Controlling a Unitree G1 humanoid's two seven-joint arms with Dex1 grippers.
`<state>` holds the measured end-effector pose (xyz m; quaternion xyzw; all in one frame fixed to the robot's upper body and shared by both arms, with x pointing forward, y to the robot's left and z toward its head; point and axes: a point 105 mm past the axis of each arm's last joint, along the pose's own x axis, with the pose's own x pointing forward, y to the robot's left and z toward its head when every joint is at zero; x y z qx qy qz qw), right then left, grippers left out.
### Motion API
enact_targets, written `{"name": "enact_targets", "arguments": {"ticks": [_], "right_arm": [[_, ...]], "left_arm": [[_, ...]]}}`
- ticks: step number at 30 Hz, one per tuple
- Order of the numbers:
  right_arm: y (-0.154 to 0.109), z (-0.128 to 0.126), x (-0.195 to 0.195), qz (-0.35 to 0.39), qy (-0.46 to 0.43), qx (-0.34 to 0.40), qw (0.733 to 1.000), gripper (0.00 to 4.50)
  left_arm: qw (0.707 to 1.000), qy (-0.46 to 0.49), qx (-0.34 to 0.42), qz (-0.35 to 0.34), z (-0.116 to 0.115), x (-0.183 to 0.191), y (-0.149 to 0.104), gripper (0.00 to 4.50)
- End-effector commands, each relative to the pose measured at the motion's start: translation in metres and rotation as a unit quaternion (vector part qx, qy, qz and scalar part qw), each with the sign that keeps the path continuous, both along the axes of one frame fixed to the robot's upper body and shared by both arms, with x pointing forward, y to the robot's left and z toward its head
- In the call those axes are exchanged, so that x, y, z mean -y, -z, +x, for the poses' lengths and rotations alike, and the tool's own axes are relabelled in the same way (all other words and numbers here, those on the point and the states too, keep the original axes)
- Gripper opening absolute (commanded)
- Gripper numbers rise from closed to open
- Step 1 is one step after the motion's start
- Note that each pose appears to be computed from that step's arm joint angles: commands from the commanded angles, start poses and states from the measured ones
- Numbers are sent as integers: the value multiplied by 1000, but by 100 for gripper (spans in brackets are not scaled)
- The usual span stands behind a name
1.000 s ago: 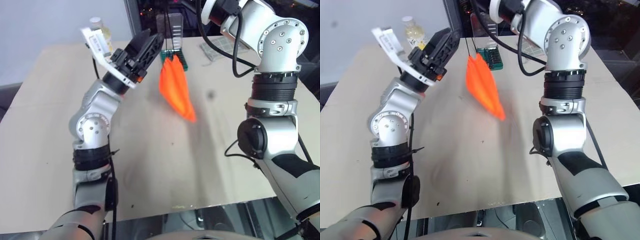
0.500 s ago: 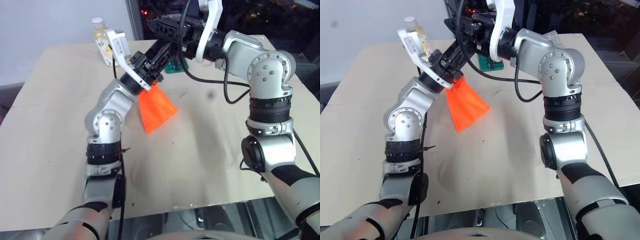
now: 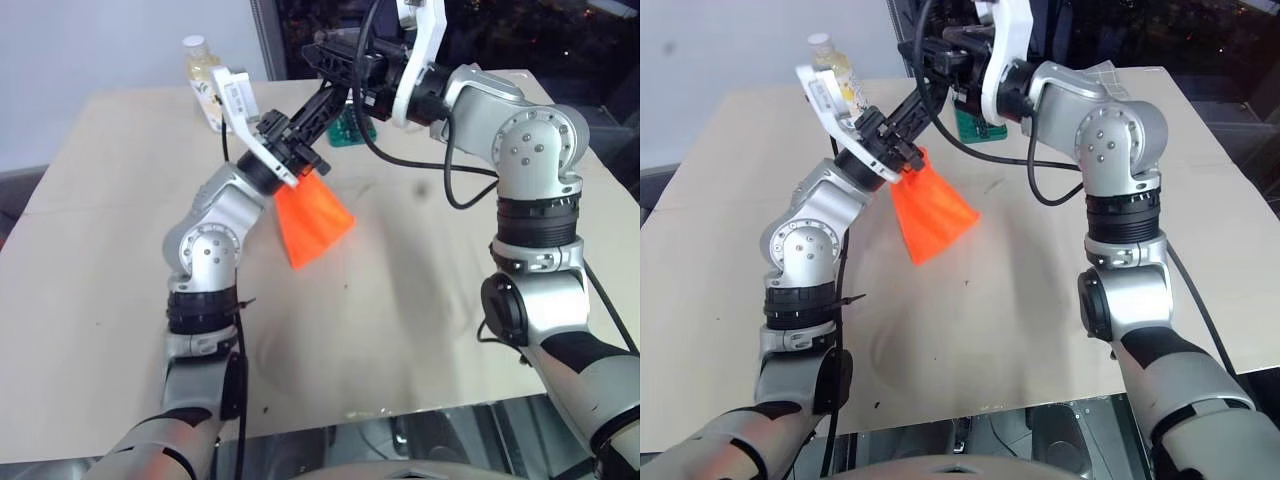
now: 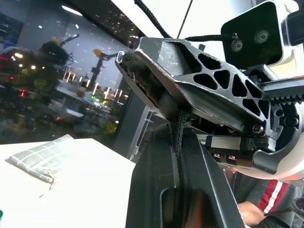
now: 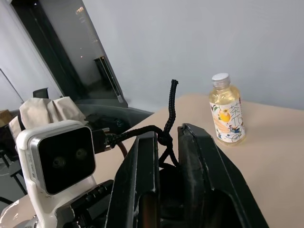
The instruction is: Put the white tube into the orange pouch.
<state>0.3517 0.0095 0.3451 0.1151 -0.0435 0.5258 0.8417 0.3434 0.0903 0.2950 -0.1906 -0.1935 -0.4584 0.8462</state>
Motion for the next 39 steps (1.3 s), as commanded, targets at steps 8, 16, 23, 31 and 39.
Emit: {"name": "enact_targets", "arguments": {"ticks": [8,16,23,31,39], "right_arm": [[-6,-7,8,9,-9,8,1000,275],[0,2,15,18,-10,-58,998,275],[23,3,34,-42,-28,-95,994,275],[67,-6,39,-196,-43,-62,978,275],[94,-14,30,-217,-64,-76,971,275]], "left_arm": [[999,-27,39,-2,-7,-10,-15,0],[994,8,59,86,-20,8,9,0],[965,23,101,240,-34,11,47,0],[910,12,191,368,-42,15,77,0],[869,-14,268,416,-45,19,91,0]]}}
